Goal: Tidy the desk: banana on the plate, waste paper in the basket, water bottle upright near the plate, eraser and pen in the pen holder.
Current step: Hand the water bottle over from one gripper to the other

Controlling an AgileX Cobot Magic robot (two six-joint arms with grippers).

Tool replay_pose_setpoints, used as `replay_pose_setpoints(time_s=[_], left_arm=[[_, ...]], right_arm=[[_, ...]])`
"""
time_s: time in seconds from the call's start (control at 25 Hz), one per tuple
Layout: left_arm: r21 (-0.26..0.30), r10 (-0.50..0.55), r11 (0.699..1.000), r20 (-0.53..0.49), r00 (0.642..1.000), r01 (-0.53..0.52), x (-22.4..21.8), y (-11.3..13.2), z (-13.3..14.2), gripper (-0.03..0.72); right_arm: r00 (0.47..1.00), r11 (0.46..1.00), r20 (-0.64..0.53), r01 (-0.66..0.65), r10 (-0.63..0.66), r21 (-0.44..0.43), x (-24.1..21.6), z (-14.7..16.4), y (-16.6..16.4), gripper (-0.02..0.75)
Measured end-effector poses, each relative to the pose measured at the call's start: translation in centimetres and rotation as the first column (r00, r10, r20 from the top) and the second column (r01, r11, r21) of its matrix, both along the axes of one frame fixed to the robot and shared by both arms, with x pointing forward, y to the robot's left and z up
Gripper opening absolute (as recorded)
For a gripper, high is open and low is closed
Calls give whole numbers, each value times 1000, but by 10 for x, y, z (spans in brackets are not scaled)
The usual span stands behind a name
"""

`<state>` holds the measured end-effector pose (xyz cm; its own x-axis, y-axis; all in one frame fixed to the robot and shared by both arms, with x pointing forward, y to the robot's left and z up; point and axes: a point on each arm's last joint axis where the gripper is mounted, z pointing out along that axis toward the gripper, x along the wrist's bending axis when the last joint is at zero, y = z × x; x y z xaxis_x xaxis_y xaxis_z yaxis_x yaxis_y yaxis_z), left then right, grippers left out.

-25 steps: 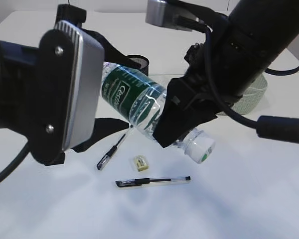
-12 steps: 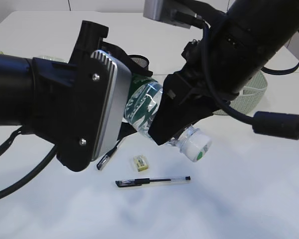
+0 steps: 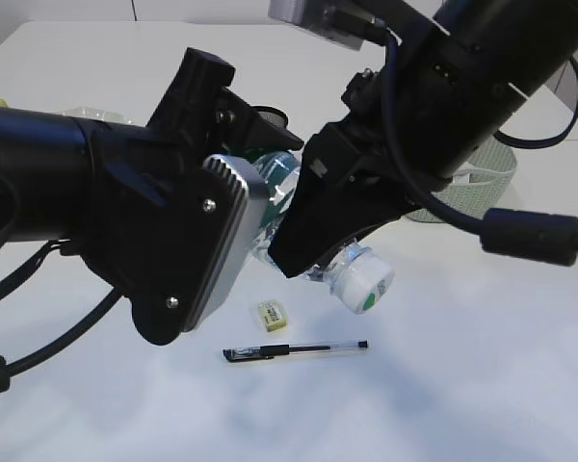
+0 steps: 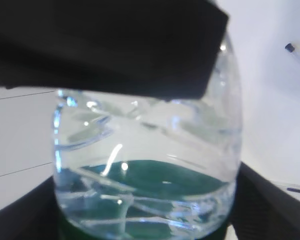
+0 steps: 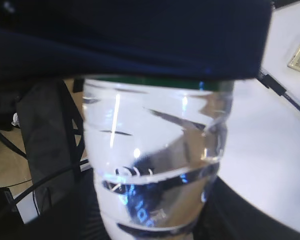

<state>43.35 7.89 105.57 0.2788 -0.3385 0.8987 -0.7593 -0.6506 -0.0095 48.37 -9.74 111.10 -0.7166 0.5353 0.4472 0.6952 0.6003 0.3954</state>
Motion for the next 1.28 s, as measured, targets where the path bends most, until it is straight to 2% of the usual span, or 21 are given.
replay_pose_setpoints(time_s=[0.6,1.0,1.28], left_arm=[[16,-1,1000,28,1000,1,5,-4,-7,586],[12,3,1000,37,999,-3,8,-6,-8,447],[11,3,1000,35,999,-4,8,-6,-8,421]], right_arm=[[1000,1000,-3,-5,5,7,0,0,1,312],[1000,1000,-3,-5,5,0,1,-2,1,312],[1000,1000,-3,-5,5,0,1,-2,1,312]])
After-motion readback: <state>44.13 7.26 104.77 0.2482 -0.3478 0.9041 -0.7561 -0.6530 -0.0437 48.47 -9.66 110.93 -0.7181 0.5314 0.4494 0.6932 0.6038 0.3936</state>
